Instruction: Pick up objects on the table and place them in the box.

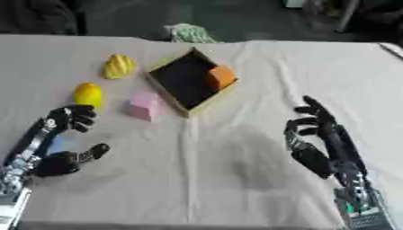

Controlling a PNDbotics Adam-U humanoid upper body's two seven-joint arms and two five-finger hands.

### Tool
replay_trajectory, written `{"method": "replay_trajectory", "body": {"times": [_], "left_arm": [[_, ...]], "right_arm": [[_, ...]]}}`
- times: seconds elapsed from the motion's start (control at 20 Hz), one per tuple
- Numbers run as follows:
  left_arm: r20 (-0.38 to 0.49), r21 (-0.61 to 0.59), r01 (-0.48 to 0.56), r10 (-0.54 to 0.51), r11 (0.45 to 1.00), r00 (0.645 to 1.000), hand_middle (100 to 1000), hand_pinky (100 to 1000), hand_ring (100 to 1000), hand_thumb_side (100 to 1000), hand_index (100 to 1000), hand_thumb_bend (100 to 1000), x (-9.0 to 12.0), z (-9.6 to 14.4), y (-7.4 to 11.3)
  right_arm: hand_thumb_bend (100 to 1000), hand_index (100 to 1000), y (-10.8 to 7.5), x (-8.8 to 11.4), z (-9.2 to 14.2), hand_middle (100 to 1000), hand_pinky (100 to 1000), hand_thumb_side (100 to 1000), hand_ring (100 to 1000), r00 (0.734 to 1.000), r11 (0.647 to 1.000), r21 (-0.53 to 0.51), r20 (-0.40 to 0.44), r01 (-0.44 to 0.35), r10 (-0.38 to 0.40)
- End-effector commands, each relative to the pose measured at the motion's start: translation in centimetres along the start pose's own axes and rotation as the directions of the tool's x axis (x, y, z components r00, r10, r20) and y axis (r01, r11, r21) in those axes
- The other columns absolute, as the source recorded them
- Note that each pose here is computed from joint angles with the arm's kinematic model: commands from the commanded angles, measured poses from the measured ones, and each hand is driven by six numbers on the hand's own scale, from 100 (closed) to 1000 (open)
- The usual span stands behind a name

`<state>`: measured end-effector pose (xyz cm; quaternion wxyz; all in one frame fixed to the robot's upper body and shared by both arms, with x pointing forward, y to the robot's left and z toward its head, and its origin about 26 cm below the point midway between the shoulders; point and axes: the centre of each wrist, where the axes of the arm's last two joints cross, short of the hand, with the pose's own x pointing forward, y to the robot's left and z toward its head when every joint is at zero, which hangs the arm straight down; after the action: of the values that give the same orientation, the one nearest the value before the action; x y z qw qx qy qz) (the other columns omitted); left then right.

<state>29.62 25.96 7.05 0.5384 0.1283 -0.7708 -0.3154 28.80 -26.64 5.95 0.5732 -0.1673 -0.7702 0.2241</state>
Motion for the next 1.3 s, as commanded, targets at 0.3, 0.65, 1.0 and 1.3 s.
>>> {"method": "replay_trajectory", "body": {"times": [0.3,0.65,1.0,1.3], "left_arm": [[0.014,0.018,0.004,-0.004,1.000,1.000,691,662,700,424,833,627,0.3,-0.2,0.4],[0.018,0.023,0.023,-0.023,0.999,1.000,692,665,701,423,835,629,0.4,-0.2,0.9],[0.039,0.028,0.223,-0.224,0.975,0.974,709,694,714,427,851,632,1.7,-0.3,5.2],[0.048,-0.064,0.446,-0.444,0.893,0.895,737,733,732,411,875,616,3.0,0.1,8.2]], "right_arm": [[100,983,-0.5,0.7,-0.3,796,656,382,743,1.000,1.000,-0.010,0.029,-0.009,0.010],[100,983,-0.5,0.7,-0.3,796,656,382,743,0.999,1.000,-0.007,0.030,-0.012,0.012],[100,983,-0.7,0.4,-0.2,796,656,379,743,0.999,1.000,-0.007,0.020,-0.025,0.025],[100,983,-1.0,0.1,0.0,796,656,379,742,0.999,0.999,-0.008,0.010,-0.041,0.041]]}}
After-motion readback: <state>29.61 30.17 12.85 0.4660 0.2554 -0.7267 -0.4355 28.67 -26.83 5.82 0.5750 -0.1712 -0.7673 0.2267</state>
